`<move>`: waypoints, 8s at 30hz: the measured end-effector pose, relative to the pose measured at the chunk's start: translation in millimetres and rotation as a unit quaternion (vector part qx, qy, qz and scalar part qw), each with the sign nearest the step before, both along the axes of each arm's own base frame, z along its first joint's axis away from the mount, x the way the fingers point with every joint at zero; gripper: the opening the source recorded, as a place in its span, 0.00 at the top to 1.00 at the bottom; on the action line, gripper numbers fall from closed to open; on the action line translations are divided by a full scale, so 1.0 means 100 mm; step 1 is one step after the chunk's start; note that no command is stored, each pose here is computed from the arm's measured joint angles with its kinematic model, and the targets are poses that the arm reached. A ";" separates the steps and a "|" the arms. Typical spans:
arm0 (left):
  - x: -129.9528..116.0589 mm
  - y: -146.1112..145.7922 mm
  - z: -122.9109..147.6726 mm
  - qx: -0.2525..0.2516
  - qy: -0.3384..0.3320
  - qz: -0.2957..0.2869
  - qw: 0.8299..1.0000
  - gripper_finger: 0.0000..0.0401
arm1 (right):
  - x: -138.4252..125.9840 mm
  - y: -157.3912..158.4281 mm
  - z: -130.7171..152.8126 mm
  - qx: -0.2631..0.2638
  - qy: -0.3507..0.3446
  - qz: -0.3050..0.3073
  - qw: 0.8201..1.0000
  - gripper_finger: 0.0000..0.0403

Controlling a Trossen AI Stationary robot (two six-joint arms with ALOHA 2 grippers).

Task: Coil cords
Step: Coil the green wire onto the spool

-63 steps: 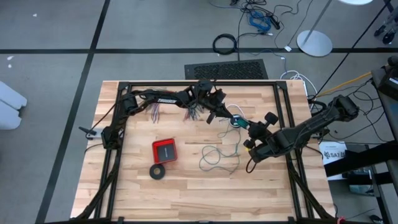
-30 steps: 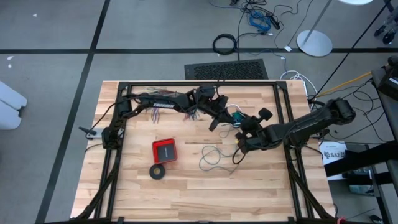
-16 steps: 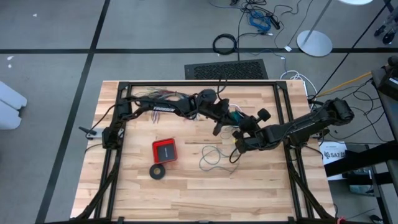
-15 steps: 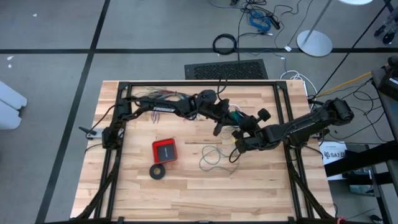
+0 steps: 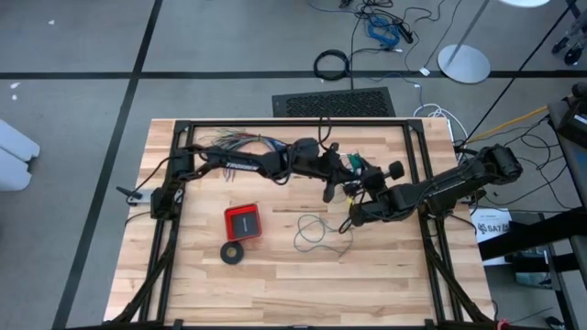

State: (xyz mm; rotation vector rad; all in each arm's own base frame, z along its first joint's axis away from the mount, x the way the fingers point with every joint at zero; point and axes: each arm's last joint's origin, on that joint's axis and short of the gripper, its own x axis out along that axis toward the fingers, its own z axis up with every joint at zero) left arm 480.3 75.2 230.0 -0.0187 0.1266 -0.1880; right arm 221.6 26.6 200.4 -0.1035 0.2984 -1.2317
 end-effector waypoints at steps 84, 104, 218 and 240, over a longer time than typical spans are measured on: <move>0.21 -0.44 -0.28 0.050 -0.084 0.060 0.993 0.93 | -0.26 0.35 0.18 -0.035 -0.140 0.058 0.988 1.00; 0.21 -0.43 -0.26 0.068 -0.093 0.075 0.991 0.93 | -0.26 0.35 0.18 -0.046 -0.113 0.062 0.991 1.00; 0.33 -0.50 -0.49 -0.003 -0.085 -0.078 0.993 0.98 | -0.71 0.49 0.75 0.011 -0.203 0.144 0.968 1.00; 0.38 0.24 -0.72 -0.017 -0.026 -0.027 0.999 1.00 | -0.71 0.68 0.83 0.078 -0.118 0.287 0.947 1.00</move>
